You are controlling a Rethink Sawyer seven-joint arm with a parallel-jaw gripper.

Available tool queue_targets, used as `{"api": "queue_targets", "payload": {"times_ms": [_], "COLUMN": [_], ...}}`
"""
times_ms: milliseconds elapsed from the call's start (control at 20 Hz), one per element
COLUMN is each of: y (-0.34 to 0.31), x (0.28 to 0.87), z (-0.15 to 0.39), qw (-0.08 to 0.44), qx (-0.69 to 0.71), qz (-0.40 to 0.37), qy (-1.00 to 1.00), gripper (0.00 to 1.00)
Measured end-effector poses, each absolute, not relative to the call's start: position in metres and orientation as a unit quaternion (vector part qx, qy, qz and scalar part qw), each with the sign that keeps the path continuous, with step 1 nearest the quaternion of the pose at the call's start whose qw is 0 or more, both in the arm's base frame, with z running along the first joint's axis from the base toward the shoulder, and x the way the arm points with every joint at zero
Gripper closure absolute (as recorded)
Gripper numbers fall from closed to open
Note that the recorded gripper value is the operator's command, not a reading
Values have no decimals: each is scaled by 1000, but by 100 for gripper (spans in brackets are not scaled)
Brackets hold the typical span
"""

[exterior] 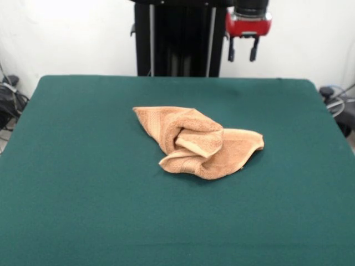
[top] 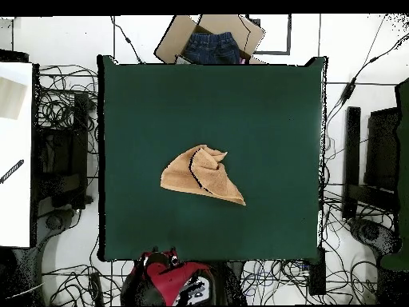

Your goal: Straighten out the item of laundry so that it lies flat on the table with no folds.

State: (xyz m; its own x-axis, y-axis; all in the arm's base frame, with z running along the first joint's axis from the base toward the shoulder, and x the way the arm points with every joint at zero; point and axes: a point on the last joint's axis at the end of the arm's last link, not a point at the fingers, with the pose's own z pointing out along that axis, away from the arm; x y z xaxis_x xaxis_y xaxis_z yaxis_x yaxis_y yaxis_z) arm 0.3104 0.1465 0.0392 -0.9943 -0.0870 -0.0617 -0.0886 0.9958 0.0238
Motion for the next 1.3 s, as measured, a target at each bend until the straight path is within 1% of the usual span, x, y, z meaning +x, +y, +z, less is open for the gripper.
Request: {"api": "queue_targets", "payload": {"times_ms": [1300], "y": [149], "x": [368], "z": [-5], "qw": [55], "qx": [-37], "qz": [9], "qy": [998], "gripper": [0]}}
